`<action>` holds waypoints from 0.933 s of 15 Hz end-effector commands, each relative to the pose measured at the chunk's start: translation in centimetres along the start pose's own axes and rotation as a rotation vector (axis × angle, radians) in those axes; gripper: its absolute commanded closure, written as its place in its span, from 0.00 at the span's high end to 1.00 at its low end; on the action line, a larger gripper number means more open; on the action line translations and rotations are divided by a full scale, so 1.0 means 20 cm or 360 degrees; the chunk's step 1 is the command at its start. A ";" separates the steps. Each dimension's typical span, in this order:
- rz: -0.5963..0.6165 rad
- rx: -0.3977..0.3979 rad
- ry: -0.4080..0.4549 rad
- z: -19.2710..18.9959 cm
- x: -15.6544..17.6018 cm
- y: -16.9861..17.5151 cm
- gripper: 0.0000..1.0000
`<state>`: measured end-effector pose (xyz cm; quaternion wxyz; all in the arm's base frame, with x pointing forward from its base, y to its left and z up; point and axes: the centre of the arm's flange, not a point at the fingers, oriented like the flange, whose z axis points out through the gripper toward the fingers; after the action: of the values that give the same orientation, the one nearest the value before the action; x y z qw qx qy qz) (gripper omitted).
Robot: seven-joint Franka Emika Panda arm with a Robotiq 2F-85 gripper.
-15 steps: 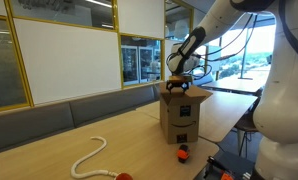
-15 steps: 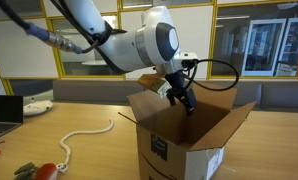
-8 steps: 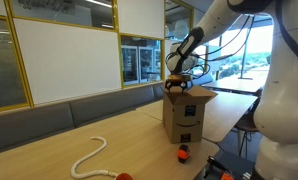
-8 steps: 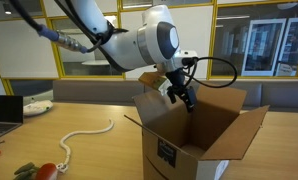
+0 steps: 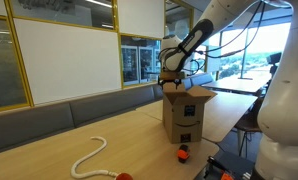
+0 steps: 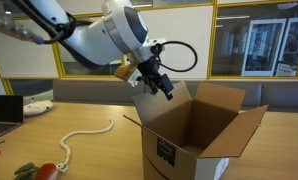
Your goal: Move the box to the right, place the objects on the table inside the box
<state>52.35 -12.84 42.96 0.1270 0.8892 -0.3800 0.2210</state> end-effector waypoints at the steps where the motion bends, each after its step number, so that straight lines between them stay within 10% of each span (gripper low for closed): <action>1: 0.0016 -0.0011 0.0147 -0.29 -0.23 -0.03 1.00; 5: -0.0010 0.0003 0.0193 -0.56 -0.47 -0.08 1.00; 14: 0.0040 0.0190 -0.0383 -0.53 -0.88 -0.02 1.00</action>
<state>41.16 2.91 44.60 0.0473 0.9107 -0.3792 0.1564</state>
